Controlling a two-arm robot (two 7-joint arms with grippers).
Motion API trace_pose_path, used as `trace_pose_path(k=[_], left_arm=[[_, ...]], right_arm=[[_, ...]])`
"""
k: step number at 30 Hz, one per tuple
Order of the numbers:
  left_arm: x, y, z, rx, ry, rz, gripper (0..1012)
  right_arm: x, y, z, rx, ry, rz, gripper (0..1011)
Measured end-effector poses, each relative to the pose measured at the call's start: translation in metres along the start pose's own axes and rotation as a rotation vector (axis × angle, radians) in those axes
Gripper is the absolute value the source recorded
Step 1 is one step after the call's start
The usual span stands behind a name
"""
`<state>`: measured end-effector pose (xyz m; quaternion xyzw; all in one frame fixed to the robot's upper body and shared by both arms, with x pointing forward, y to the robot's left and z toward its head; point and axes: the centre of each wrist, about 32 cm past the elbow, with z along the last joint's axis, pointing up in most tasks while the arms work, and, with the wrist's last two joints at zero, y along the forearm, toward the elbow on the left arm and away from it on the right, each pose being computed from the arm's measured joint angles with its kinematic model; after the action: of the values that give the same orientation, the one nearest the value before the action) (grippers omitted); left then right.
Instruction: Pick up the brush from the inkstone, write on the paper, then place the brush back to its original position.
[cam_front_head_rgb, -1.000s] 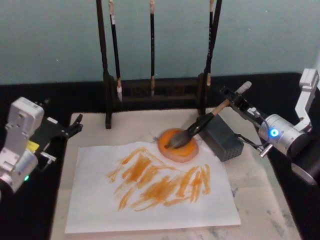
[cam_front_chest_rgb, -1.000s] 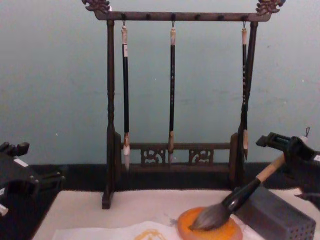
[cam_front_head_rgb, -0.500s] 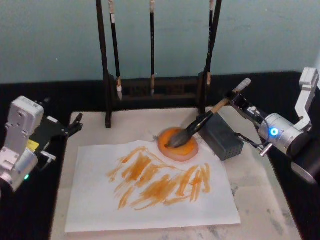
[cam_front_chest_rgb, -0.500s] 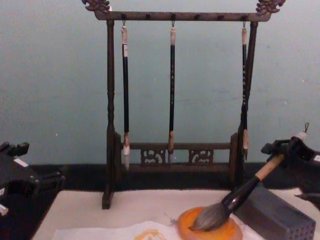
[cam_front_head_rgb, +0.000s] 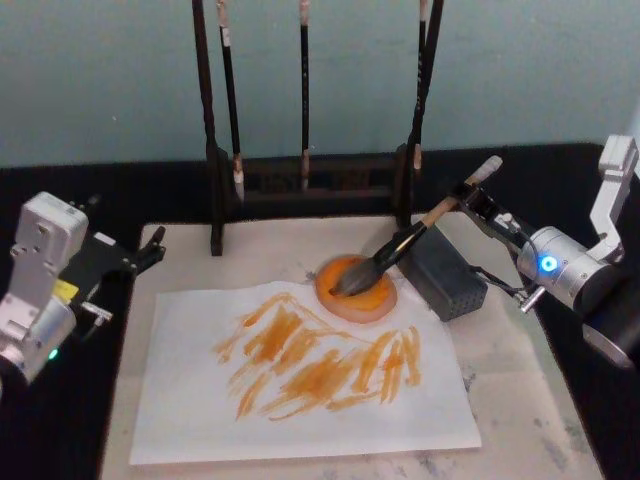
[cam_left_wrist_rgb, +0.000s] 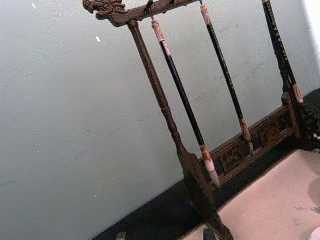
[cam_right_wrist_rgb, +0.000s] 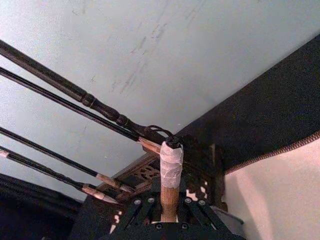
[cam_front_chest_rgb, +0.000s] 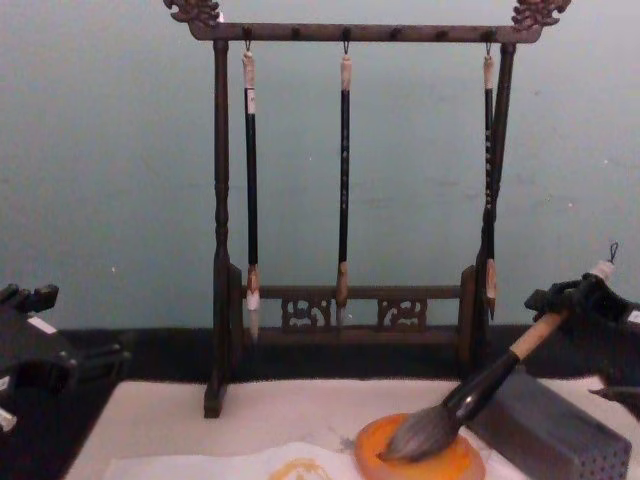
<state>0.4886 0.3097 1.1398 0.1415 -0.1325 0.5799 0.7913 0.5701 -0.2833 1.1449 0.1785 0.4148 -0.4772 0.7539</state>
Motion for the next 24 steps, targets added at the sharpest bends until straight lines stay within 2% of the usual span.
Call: trace_pose_path(k=[8,17,24], left_arm=[[0.0000,0.0000,0.0000,0.000,0.000,0.000,1001],[0.0000,0.0000,0.0000,0.000,0.000,0.000,1001],[0.0000,0.0000,0.0000,0.000,0.000,0.000,1001]], right_arm=[[-0.002,-0.001,0.000,0.004,-0.009,0.008,156],[-0.015,-0.004,0.005,0.035,-0.064,0.054,156],[-0.030,-0.008,0.007,0.057,-0.183,0.094,156]])
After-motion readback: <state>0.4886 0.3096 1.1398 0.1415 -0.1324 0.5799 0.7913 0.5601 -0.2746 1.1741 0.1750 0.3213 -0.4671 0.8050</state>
